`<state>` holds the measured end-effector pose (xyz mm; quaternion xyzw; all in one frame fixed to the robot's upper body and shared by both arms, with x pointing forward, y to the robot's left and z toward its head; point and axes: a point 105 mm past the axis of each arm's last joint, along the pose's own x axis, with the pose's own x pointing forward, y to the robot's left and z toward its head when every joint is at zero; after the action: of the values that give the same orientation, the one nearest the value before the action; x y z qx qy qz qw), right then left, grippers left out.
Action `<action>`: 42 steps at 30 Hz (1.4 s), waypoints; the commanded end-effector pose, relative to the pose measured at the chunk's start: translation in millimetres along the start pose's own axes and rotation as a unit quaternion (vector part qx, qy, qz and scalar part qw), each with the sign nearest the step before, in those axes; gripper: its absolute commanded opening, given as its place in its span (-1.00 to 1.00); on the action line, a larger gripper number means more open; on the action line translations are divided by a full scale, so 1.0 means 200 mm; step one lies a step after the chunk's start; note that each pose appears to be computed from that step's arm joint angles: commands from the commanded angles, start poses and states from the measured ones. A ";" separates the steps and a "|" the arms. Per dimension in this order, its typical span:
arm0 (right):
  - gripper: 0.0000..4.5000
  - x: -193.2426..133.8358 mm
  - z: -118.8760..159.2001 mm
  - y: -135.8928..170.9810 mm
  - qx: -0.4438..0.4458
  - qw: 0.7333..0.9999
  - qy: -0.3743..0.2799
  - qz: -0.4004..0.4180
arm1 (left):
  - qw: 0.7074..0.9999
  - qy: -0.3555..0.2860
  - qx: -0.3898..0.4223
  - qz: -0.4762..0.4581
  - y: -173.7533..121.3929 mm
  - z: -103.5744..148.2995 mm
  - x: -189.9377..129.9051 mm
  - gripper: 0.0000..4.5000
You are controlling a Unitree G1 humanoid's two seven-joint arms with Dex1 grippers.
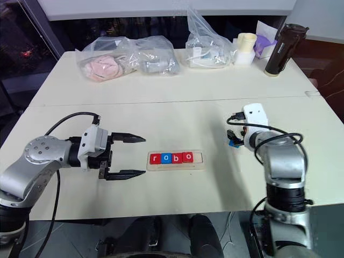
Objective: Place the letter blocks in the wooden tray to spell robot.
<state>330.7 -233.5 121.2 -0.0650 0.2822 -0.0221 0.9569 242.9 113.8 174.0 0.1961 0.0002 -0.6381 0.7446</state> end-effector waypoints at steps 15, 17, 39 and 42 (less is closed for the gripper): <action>0.76 -0.01 -0.09 0.14 0.113 0.993 0.029 -0.026 | 1.000 -0.007 0.017 0.009 0.00 0.03 -0.01 1.00; 0.43 0.00 -0.09 0.14 0.113 0.993 0.030 -0.024 | 1.000 -0.006 0.017 0.011 0.01 0.03 -0.01 1.00; -0.49 -0.29 -0.42 0.23 0.031 0.996 0.053 0.059 | 1.000 -0.010 0.012 0.008 0.00 0.01 0.01 1.00; -0.49 -0.26 -0.37 0.23 0.042 0.997 0.042 0.050 | 1.000 -0.010 0.014 0.007 0.01 0.01 0.01 1.00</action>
<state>245.3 -195.3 83.8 -0.0152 0.3176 0.0090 0.9480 245.2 113.9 172.1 0.1907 -0.0033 -0.6313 0.7517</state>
